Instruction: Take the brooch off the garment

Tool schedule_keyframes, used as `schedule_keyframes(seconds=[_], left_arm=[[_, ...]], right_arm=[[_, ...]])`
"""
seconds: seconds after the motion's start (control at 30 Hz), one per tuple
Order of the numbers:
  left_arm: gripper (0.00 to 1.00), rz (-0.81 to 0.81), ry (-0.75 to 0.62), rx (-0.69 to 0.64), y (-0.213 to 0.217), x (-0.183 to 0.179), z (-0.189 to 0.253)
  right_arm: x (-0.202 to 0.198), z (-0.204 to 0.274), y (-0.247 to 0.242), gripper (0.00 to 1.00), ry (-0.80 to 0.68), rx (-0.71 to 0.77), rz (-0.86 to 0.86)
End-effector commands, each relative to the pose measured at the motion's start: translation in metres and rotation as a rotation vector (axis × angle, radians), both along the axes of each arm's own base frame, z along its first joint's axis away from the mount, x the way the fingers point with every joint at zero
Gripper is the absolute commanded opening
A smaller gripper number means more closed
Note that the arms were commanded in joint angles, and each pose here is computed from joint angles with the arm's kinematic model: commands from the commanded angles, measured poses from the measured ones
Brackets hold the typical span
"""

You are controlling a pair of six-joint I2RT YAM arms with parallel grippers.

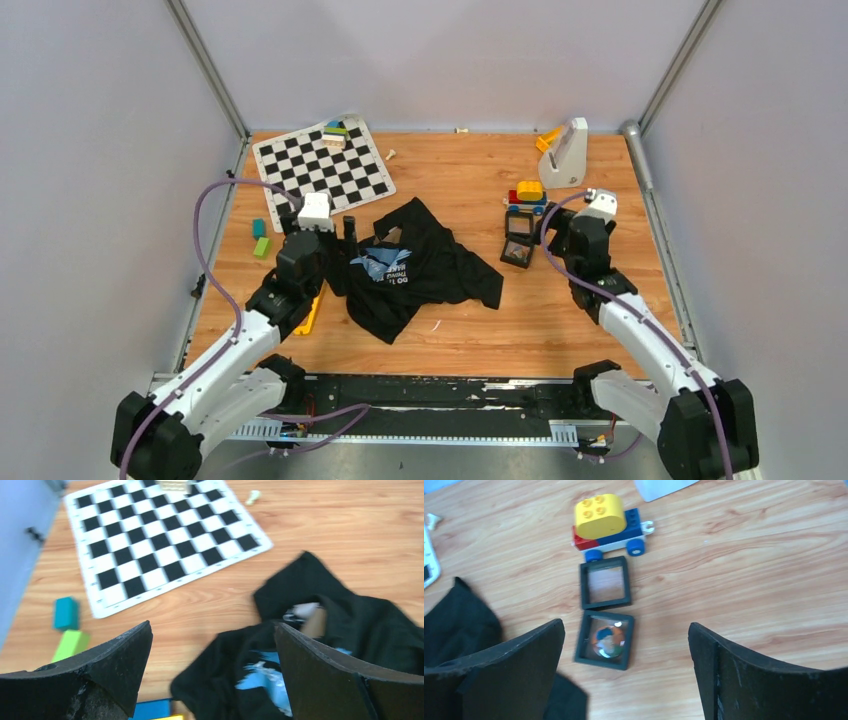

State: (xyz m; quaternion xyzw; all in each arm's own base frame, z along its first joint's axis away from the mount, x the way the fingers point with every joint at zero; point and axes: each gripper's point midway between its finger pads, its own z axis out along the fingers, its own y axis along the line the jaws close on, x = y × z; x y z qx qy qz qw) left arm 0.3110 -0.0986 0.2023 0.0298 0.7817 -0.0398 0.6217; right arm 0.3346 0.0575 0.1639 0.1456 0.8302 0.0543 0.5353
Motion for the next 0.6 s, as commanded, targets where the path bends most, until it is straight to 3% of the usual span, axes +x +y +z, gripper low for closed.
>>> schedule_keyframes(seconds=[0.0,0.1,0.27,0.5,0.57], left_arm=[[0.99,0.224,-0.151,0.106,0.058,0.006,-0.001],[0.99,0.286,-0.214,0.103,0.081,0.011,-0.009],[0.98,0.26,-0.188,0.142,0.096,0.02,-0.053],[0.93,0.232,-0.156,0.143,0.108,0.049,-0.059],[0.9,0.217,-0.137,0.139,0.11,0.054,-0.061]], right_arm=[[0.013,0.02,-0.037,0.97,-0.286,-0.1,-0.058],[0.014,0.005,-0.054,1.0,-0.305,-0.115,-0.039],[0.015,-0.023,-0.074,1.0,-0.321,-0.136,-0.029],[0.02,-0.051,-0.072,1.0,-0.354,-0.201,0.035],[0.023,-0.045,-0.071,1.0,-0.438,-0.235,0.043]])
